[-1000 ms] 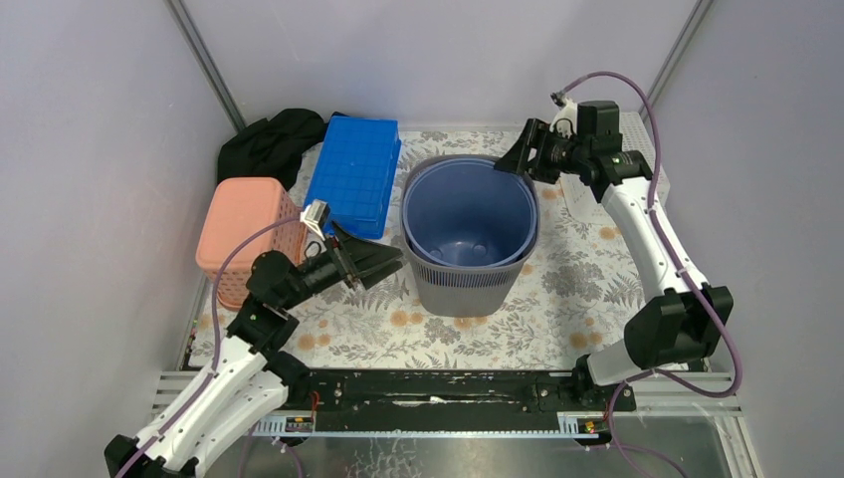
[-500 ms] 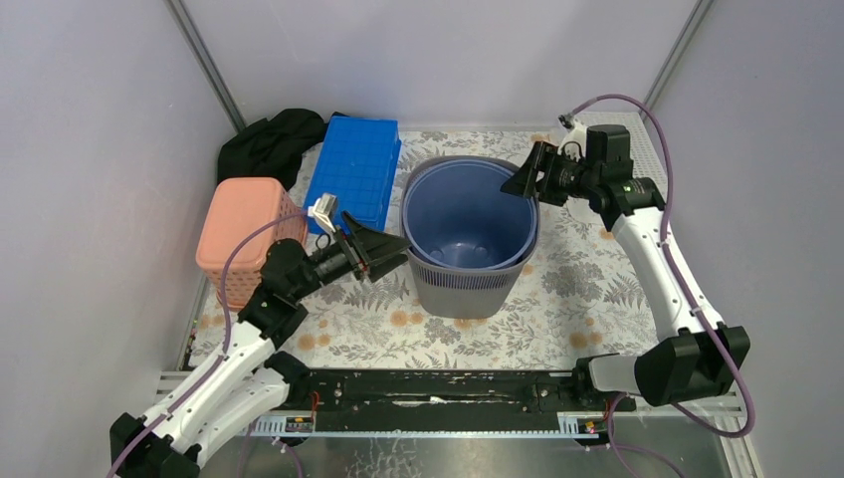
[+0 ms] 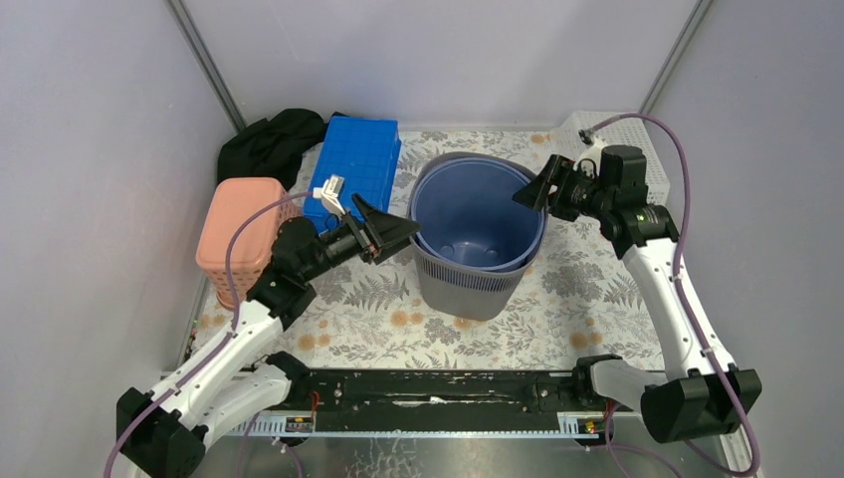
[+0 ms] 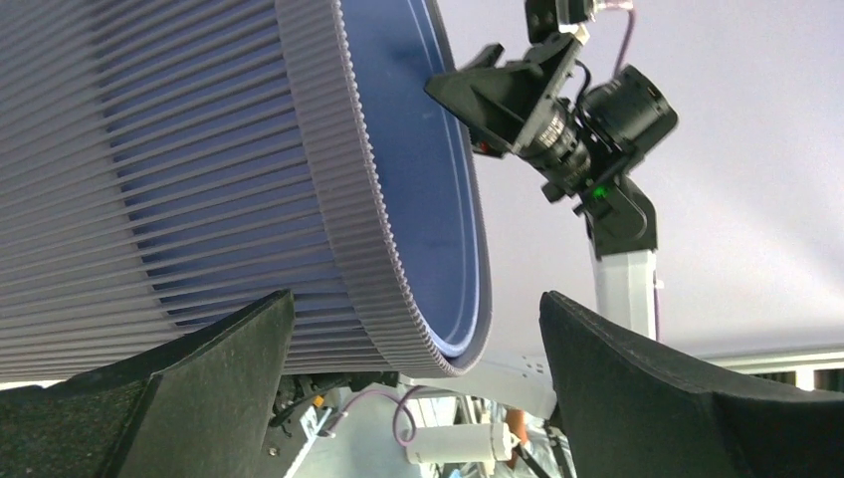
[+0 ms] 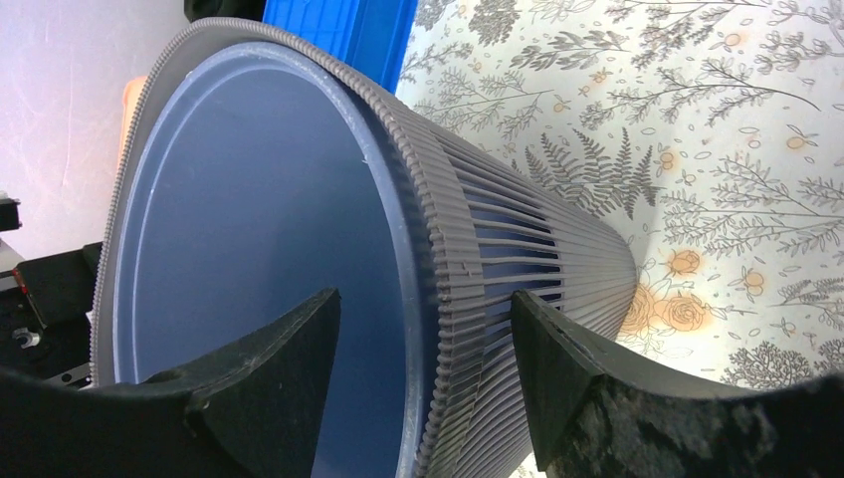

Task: Turn the large container upside down

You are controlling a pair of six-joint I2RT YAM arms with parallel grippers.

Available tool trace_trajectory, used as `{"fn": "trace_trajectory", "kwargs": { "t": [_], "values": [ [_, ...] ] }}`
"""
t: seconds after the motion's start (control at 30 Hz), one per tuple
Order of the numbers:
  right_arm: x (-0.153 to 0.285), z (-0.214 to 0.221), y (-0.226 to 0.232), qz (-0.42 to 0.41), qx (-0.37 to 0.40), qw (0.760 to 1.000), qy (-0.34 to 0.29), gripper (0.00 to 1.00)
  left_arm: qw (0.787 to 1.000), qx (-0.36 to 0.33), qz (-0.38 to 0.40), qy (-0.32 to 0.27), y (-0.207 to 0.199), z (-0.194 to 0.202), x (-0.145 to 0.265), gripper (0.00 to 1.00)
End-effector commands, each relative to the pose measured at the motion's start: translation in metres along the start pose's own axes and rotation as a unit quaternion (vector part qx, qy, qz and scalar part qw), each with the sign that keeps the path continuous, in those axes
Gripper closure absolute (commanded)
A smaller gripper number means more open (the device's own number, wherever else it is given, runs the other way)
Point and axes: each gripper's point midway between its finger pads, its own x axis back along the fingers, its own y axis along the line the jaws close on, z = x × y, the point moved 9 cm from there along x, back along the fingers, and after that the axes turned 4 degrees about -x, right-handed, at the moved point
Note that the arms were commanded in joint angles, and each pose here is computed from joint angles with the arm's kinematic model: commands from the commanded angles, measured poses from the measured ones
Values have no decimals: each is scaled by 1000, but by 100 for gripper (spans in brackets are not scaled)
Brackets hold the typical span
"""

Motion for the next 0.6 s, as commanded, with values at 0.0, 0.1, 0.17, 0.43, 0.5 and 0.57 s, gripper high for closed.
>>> {"fn": "trace_trajectory", "kwargs": {
  "t": [0.0,0.1,0.17,0.43,0.5,0.57],
  "values": [
    [14,20,17,-57,-42,997,26,30,997,-61,36,-30,-28,-19,-11,0],
    [19,25,17,-55,-50,997,26,30,996,-79,15,-28,-29,-26,-20,0],
    [25,28,18,-52,-51,997,24,30,996,-89,2,-27,-30,-30,-25,0],
    [40,42,17,-44,-59,997,33,30,992,-118,-46,-22,-33,-45,-36,0],
    [44,43,13,-9,-56,998,35,30,990,-124,-57,-21,-37,-48,-34,0],
    [51,38,5,72,-46,996,23,30,988,-135,-74,-21,-44,-51,-29,0]
  ]
}}
